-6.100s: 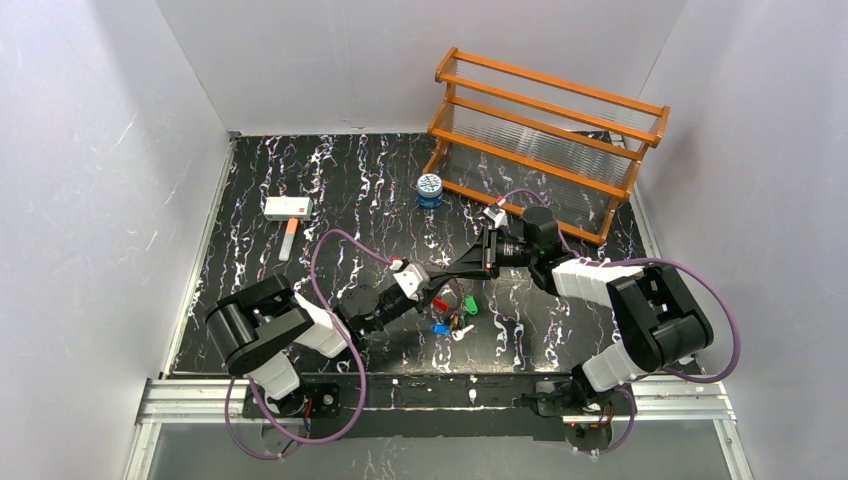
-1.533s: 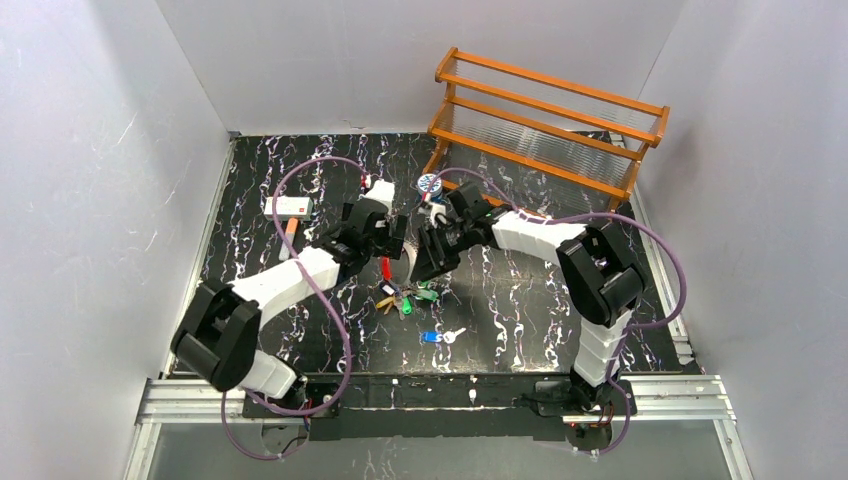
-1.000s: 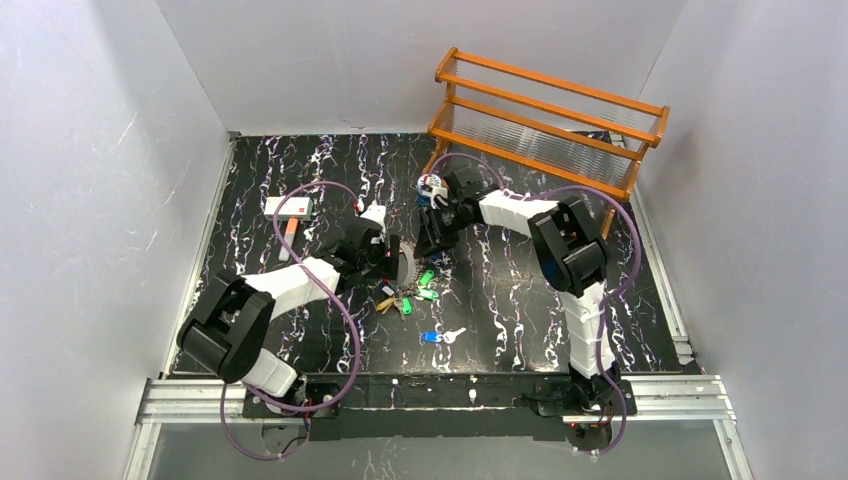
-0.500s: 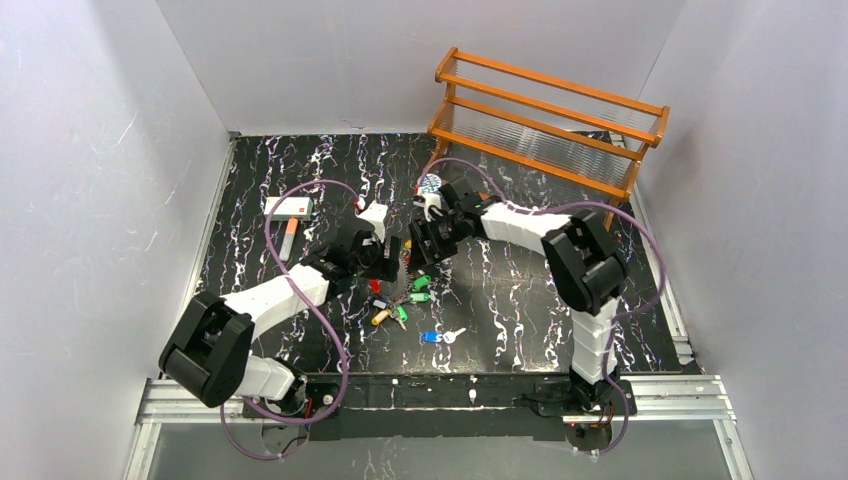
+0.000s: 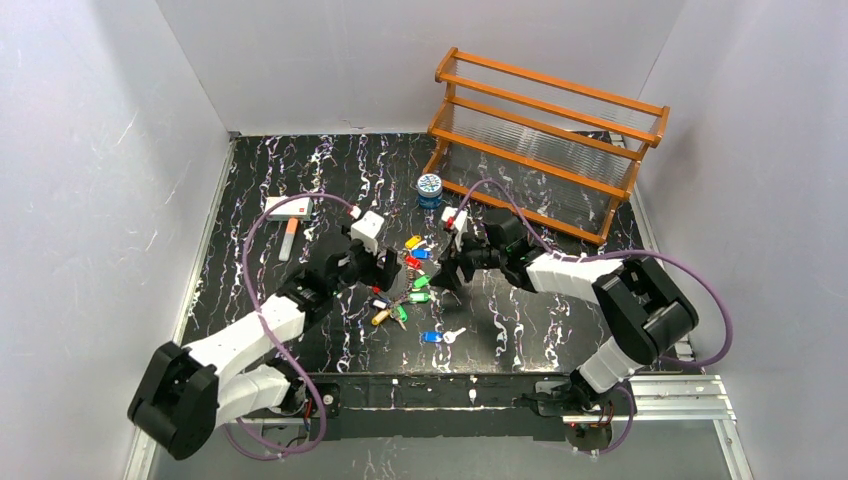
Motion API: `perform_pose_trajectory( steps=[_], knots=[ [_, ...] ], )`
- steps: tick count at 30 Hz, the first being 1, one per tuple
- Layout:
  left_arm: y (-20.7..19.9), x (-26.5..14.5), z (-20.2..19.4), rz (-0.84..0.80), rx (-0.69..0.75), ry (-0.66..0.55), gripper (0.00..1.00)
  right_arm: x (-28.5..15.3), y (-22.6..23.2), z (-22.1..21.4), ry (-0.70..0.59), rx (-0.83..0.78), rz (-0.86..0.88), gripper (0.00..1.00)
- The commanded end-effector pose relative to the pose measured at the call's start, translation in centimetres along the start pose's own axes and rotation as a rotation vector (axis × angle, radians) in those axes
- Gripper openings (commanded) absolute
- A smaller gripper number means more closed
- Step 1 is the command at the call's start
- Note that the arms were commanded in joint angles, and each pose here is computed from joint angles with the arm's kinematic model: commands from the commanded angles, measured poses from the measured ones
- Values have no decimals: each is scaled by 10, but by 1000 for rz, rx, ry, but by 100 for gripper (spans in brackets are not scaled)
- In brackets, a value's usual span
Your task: Put the keys on the keyring
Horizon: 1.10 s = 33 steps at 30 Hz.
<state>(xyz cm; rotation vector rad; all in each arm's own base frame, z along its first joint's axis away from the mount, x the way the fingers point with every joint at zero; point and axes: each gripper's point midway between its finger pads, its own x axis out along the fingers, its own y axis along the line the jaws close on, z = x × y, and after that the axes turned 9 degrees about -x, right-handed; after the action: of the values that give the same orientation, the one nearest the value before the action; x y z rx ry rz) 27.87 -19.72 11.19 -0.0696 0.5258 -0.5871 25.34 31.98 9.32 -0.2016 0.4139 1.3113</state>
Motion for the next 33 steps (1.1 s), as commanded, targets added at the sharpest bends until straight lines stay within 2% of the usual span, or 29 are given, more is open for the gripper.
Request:
perform_pose_trajectory(
  steps=[1, 8, 13, 23, 33],
  knots=[
    [-10, -14, 27, -69, 107, -158, 80, 11, 11, 26, -157, -341, 160, 72],
    [-12, -26, 28, -91, 105, -263, 80, 31, 22, 13, -176, -596, 245, 69],
    [-14, -29, 25, -101, 77, -267, 80, 51, 24, -2, -104, -764, 203, 64],
    [-16, -28, 17, -113, 31, -253, 80, 64, 11, 7, -97, -845, -6, 36],
    [-12, -25, 6, -99, 0, -233, 81, 60, 9, 6, -97, -832, -34, 32]
  ],
)
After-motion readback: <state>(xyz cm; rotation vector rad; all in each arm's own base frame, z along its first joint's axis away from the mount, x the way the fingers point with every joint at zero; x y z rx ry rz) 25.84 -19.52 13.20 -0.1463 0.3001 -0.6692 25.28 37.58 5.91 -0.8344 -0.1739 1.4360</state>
